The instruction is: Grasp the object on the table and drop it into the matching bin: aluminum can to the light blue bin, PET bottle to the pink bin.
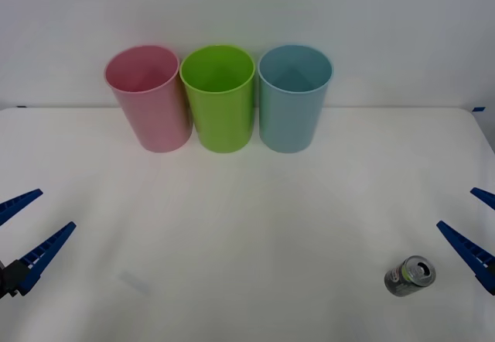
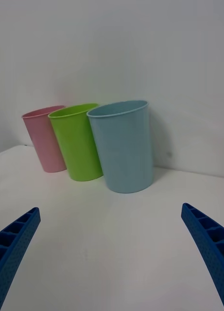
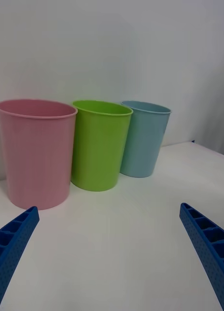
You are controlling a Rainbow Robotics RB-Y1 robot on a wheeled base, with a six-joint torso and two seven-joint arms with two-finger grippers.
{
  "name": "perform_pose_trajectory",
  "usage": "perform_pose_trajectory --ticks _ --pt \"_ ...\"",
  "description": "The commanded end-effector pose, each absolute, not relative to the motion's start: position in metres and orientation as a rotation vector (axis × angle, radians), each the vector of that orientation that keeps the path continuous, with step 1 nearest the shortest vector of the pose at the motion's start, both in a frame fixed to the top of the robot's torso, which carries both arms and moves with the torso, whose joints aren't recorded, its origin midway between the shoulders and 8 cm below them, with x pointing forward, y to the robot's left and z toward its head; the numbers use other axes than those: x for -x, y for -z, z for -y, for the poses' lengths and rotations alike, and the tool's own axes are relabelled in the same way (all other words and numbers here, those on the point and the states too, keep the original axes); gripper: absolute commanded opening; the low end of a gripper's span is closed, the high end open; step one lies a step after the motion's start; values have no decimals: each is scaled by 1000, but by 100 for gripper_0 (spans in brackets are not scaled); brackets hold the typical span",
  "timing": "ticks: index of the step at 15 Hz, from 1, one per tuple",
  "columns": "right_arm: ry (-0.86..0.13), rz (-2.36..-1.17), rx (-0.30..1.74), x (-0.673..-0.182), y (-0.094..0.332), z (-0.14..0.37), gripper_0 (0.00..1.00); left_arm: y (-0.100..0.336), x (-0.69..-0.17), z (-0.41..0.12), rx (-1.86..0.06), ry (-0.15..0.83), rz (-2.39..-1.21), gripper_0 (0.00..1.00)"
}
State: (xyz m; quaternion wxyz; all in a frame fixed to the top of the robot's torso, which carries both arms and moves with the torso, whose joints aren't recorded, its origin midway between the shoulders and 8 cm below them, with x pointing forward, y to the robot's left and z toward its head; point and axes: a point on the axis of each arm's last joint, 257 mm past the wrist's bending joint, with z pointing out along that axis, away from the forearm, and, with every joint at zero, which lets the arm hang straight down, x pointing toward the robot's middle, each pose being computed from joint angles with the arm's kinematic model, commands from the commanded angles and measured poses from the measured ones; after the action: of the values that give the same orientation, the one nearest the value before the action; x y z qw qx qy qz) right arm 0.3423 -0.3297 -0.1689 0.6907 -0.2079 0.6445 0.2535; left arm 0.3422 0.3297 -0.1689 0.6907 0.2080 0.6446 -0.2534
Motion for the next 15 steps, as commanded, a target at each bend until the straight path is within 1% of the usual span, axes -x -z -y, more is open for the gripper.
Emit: perform_pose_trajectory --ticks 1,2,5,10,15 --pt "-567 -1441 465 -342 169 330 100 169 -342 -330 -465 567 -1441 100" --pt "-559 -1466 464 -340 178 331 100 169 -342 -330 -465 567 -1441 100" --pt "-550 -1477 487 -336 173 332 100 169 -342 -330 -465 567 -1441 100" --pt "-546 -1539 525 -319 186 340 100 169 -342 -330 -465 567 -1441 100" --pt "-554 -1563 553 -308 197 337 100 169 -342 -330 -465 567 -1441 100"
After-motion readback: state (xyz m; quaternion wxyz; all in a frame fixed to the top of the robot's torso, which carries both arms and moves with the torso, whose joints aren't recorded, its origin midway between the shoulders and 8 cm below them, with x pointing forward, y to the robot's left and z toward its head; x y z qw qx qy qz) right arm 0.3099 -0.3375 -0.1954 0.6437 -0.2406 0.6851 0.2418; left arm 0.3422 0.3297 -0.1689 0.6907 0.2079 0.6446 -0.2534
